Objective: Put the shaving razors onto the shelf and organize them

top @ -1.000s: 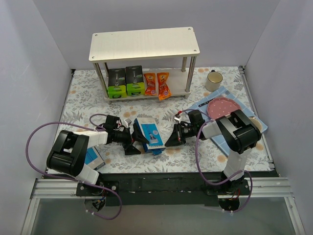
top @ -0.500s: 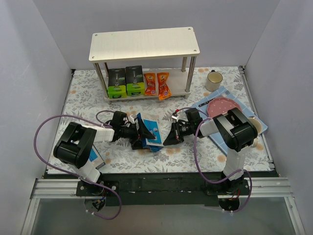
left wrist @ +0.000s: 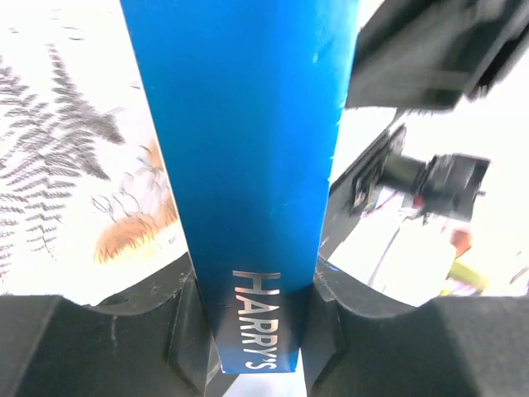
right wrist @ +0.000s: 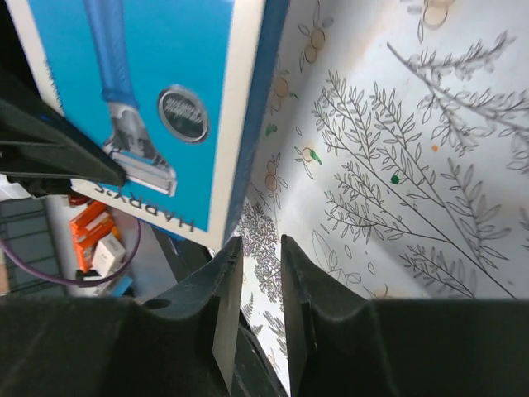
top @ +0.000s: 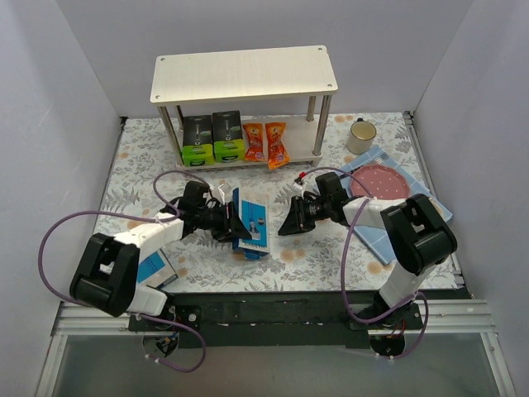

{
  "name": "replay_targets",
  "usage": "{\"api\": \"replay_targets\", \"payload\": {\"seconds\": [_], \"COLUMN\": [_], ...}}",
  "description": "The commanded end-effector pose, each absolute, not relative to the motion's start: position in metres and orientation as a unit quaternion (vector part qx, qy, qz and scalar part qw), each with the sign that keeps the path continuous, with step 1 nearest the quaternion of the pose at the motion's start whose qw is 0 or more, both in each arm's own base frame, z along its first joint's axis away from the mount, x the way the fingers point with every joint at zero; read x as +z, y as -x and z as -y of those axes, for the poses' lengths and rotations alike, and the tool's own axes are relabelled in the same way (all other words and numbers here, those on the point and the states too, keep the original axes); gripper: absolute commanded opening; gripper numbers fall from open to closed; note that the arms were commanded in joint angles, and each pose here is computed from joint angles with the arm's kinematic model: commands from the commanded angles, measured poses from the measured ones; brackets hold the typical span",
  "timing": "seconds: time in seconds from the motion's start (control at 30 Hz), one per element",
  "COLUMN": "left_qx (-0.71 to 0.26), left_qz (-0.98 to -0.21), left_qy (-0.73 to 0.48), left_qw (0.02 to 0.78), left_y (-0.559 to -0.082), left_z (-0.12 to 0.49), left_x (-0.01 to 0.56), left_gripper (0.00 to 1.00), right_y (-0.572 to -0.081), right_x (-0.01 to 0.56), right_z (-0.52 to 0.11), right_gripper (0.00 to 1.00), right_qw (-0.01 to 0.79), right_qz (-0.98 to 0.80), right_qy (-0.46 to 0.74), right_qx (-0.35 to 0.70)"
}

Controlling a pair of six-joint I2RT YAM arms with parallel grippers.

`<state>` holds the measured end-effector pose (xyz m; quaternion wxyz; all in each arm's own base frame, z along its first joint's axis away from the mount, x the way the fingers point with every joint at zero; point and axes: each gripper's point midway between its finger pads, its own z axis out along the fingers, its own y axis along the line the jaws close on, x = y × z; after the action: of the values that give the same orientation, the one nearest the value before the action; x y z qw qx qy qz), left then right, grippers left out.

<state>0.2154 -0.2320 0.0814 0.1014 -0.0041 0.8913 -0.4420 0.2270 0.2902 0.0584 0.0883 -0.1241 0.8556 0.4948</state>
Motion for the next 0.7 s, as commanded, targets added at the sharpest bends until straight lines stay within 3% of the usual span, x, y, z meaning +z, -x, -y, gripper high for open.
{"api": "replay_targets", "payload": {"seconds": [0.0,0.27,0.47,0.67], "left_qx": [-0.472,-0.464,-0.340,-0.308], "left_qz": [-0.857,-0.777,-0.744,-0.710], "left_qy": [-0.123,-0.302,-0.347,-0.366], "left_qw": [0.167,0.300,0.458,0.517], "left_y": [-0.213,-0.230,-0.283,-0.327], "left_z": [0.227,0.227,0.208,0.194], "left_x": [0.134,0.249,0.334,0.400], "left_gripper": [0.35,0.35,0.40,0.40], "right_y": [-0.251,-0.261,-0.262,-0.255], "right_x": [0.089,0.093,0.088,0.088], "right_z": [-0.275,-0.229,-0.214,-0.210], "right_gripper": [0.33,0.33,0.33,0.33], "right_qw": [0.166,0.199,0.231,0.239], "right_qz": [-0.848,-0.869,-0.871,-0.866], "right_qy": [0.185,0.218,0.232,0.245], "right_qx": [0.467,0.397,0.365,0.364]}}
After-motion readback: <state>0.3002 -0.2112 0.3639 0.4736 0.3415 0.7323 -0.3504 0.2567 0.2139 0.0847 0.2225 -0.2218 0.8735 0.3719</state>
